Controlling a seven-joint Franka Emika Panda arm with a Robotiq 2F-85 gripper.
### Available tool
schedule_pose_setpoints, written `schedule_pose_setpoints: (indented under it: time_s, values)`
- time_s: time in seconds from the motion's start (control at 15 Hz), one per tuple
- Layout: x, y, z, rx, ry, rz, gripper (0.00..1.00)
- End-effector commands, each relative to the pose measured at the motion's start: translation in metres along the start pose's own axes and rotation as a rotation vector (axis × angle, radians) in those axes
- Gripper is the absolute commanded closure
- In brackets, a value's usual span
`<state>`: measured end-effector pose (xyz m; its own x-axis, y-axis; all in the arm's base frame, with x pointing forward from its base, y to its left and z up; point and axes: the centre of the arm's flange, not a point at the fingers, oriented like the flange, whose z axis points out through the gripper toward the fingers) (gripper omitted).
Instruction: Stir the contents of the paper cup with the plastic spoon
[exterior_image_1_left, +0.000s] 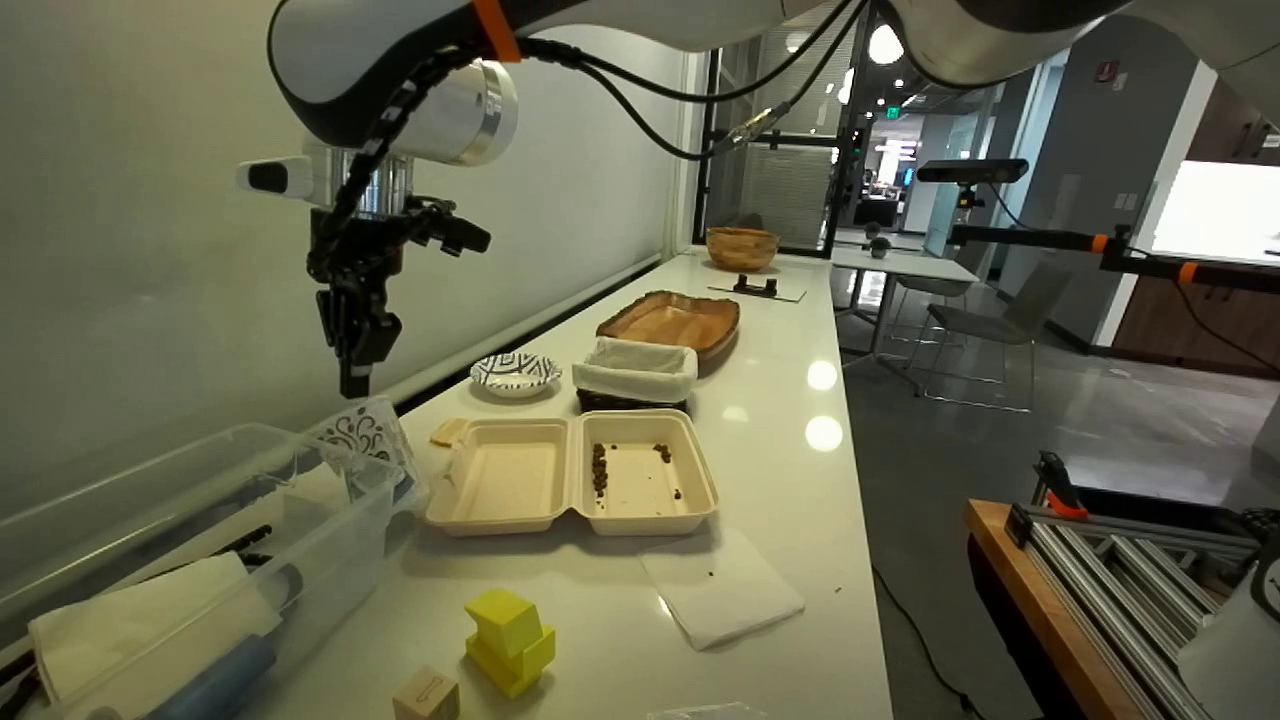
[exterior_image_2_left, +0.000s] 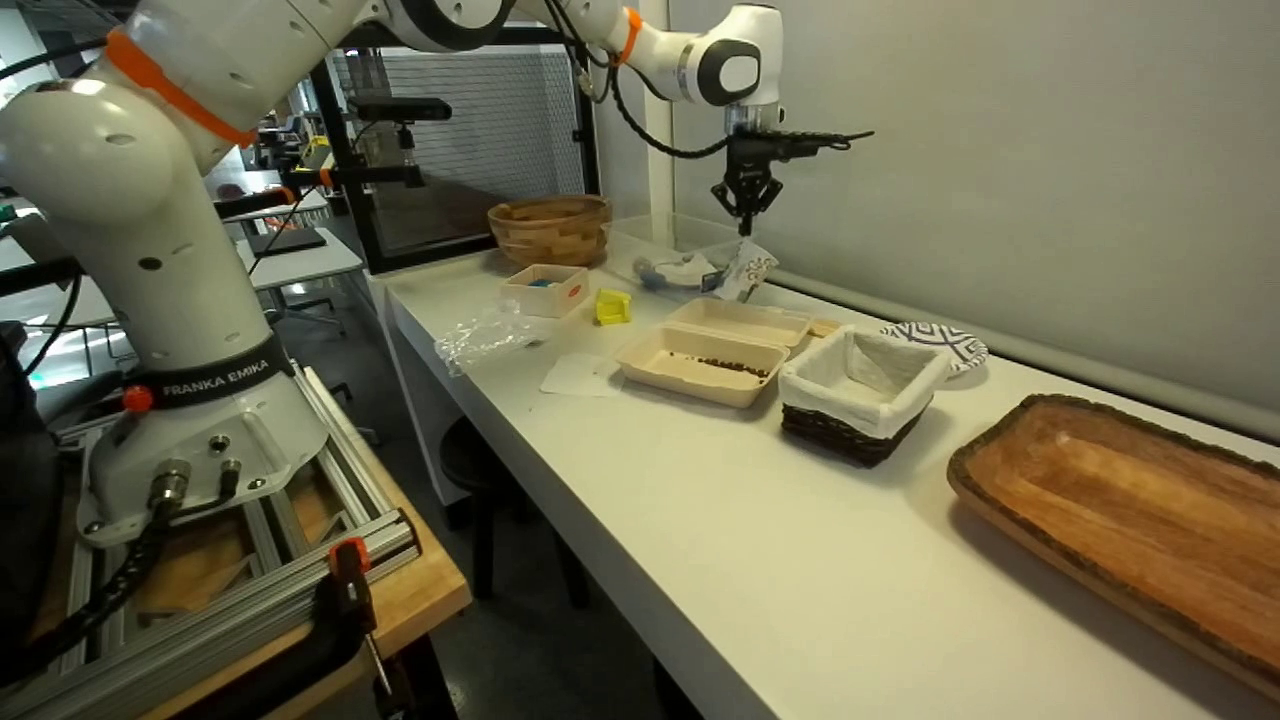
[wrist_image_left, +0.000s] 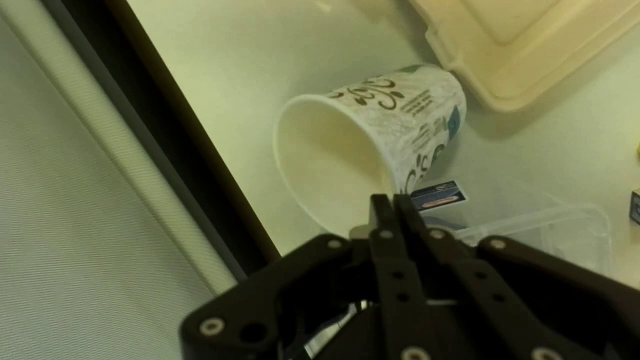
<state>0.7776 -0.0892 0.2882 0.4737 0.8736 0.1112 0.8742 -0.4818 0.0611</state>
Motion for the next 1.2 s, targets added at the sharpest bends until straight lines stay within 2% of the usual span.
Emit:
schedule_pose_setpoints:
  time_s: [0.0, 0.4, 0.6, 0.8, 0.93, 1.13]
  values:
    - [-0.008, -0.011, 0.002, -0.063, -0.039, -0.032, 0.99]
    - [-0.014, -0.005, -0.003, -0.156, -0.066, -0.047, 0.99]
    - [-0.019, -0.001, -0.006, -0.244, -0.086, -0.061, 0.99]
    - [-0.024, 0.002, -0.007, -0.3, -0.095, -0.062, 0.99]
    - [-0.027, 0.001, -0.007, -0.302, -0.106, -0.055, 0.99]
    - [-0.032, -0.004, -0.01, -0.264, -0.147, -0.004, 0.99]
